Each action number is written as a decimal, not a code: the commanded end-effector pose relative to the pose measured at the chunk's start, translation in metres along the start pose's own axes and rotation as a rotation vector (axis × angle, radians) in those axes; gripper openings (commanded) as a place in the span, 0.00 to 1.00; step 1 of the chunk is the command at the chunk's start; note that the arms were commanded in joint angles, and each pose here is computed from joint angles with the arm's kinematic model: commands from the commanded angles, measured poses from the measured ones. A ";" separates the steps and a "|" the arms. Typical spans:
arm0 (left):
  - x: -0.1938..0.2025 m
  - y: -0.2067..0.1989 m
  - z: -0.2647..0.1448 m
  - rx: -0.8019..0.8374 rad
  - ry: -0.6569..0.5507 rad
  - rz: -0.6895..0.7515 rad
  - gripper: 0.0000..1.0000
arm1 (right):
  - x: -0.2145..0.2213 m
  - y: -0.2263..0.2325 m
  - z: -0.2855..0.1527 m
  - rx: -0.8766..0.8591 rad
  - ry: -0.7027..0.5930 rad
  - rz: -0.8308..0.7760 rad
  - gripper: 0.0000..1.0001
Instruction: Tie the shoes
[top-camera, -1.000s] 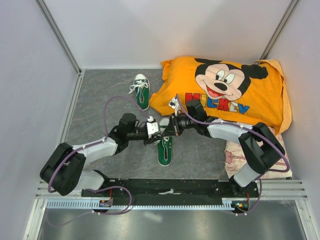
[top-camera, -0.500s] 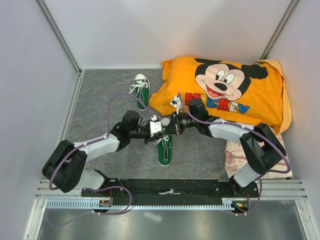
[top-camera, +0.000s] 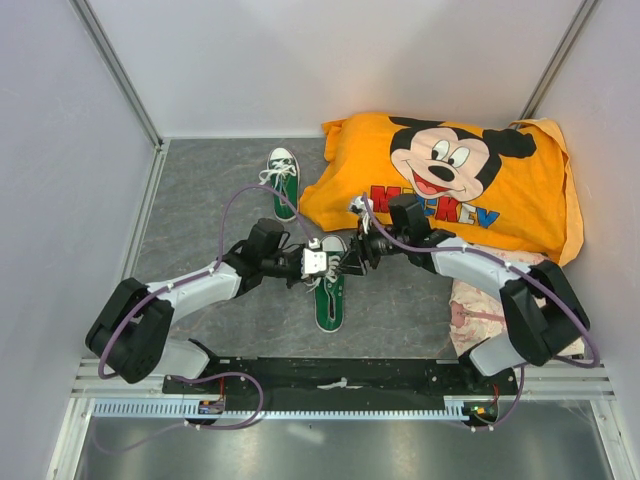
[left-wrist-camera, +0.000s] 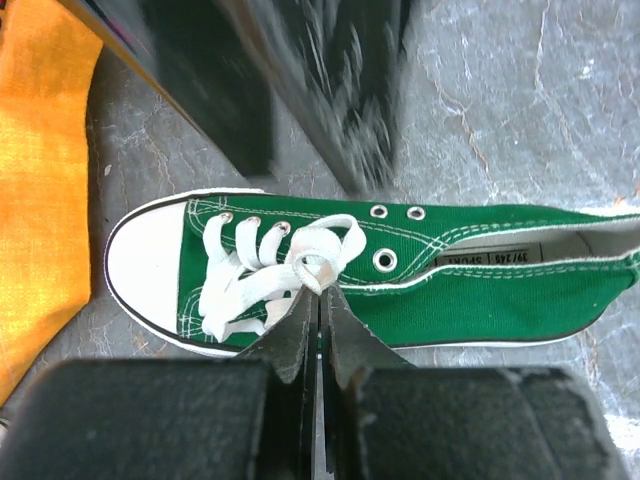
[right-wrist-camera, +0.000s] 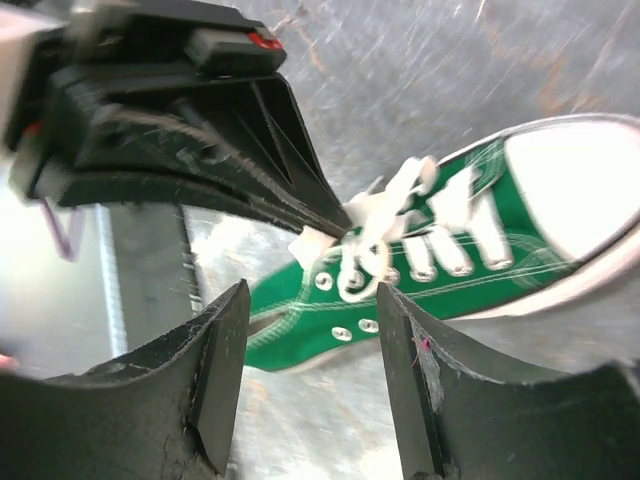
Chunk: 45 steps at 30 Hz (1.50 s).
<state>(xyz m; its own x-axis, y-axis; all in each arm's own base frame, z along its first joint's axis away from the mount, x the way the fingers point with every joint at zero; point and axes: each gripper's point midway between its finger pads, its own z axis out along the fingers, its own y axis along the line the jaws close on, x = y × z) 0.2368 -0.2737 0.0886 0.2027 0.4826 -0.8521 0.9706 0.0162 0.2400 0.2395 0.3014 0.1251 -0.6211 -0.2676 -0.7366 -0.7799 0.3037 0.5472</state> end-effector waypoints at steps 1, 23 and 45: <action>-0.011 0.006 0.002 0.020 -0.024 0.099 0.02 | -0.018 0.004 -0.015 -0.014 -0.036 -0.391 0.61; -0.016 0.003 0.005 0.055 -0.051 0.106 0.02 | -0.012 0.020 0.018 -0.188 0.033 -0.625 0.48; -0.028 0.007 -0.024 -0.037 -0.129 0.075 0.43 | -0.014 0.014 0.023 -0.129 -0.011 -0.610 0.00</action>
<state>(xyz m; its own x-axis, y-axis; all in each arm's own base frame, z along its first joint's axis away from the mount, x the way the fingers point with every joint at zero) 0.2402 -0.2656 0.1017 0.2455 0.4487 -0.8593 0.9611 0.0030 0.2761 0.2359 0.3227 0.1157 -0.0967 -0.4153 -0.9045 -0.9936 -0.0138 0.1125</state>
